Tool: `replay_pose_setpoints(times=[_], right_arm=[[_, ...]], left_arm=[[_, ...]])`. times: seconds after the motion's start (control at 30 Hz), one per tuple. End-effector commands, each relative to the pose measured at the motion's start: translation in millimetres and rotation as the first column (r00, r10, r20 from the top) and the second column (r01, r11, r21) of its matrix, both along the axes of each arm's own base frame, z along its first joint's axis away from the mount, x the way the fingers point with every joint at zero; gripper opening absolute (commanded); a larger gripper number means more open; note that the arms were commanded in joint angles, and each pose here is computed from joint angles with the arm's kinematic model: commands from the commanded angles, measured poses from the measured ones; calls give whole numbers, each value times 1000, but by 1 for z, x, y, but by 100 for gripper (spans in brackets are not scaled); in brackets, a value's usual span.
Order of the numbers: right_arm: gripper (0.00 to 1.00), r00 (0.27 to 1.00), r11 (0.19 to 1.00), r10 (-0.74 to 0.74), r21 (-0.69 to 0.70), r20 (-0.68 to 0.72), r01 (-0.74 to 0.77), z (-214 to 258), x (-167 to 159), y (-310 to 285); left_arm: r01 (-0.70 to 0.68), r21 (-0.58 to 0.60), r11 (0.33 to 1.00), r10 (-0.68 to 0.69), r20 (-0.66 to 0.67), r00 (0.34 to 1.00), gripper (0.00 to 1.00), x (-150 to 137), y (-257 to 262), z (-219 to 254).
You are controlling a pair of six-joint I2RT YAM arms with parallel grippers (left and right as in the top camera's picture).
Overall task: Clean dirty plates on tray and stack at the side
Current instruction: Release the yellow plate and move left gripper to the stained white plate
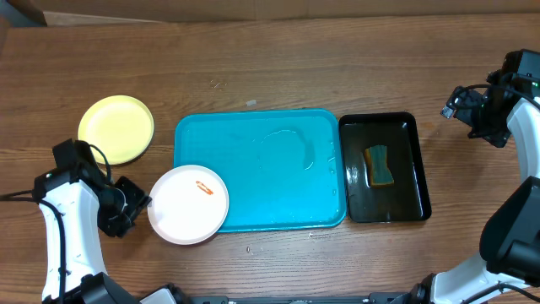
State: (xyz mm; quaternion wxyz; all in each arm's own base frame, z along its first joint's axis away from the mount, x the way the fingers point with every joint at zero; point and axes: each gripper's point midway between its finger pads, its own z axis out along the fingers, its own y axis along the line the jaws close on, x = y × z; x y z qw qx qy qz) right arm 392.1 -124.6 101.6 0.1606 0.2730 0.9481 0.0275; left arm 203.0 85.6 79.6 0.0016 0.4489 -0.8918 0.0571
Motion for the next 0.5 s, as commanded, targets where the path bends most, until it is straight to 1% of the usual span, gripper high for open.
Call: replay_pose_setpoints(times=[0.0, 0.03, 0.1, 0.17, 0.27, 0.37, 0.47], right_arm=[[100, 1000, 1000, -10, -3, 22, 10, 6, 5, -2], [100, 1000, 1000, -10, -3, 22, 10, 6, 5, -2], [100, 1000, 1000, -10, -3, 23, 10, 6, 5, -2], [100, 1000, 1000, -10, -3, 22, 10, 6, 5, -2], [100, 1000, 1000, -10, -2, 23, 10, 6, 5, -1], [100, 1000, 1000, -10, -3, 22, 10, 6, 5, -2], [100, 1000, 1000, -10, -3, 22, 10, 6, 5, -2]], left_arm=[[28, 4, 1000, -28, -36, 999, 46, -9, -2, -7], [30, 1, 1000, -30, -41, 999, 45, -11, -3, -8], [30, -3, 1000, -30, -48, 998, 44, -14, -4, -12], [30, -3, 1000, -30, -47, 998, 38, -15, -5, -17], [26, -5, 1000, -26, -44, 999, 34, -17, -7, -27], [26, -8, 1000, -26, -48, 998, 32, -20, -8, -35], [26, -10, 1000, -26, -52, 998, 32, -24, -10, -44]])
